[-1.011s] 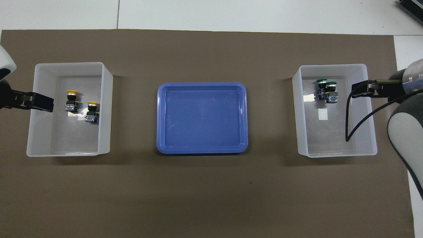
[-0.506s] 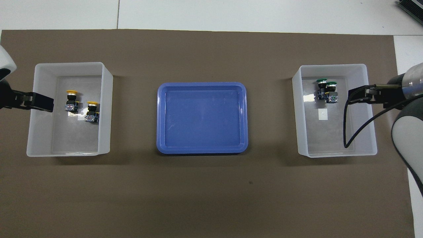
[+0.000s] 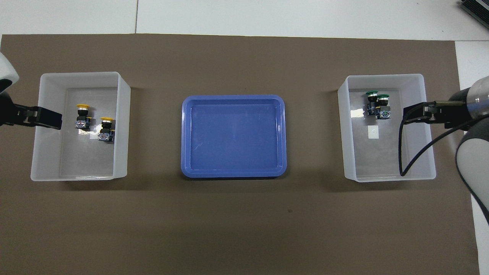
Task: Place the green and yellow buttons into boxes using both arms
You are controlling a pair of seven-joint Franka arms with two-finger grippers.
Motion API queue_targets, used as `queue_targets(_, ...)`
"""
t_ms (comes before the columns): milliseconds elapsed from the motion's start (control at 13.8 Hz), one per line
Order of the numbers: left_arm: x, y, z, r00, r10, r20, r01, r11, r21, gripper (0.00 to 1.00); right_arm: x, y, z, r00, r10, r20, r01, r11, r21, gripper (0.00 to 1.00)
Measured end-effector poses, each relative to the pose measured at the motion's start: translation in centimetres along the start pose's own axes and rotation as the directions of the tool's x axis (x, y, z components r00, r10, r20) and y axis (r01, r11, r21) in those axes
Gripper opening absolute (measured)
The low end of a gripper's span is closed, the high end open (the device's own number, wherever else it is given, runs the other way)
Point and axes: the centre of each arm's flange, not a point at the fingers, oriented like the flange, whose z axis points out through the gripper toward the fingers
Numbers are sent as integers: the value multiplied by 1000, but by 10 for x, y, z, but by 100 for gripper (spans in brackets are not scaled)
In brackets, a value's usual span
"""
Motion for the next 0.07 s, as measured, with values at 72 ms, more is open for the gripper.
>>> queue_targets(72,0,0,0,1000,0,0,0,1000,0,100,0,0,0,1000,0,0,0,1000,0,100)
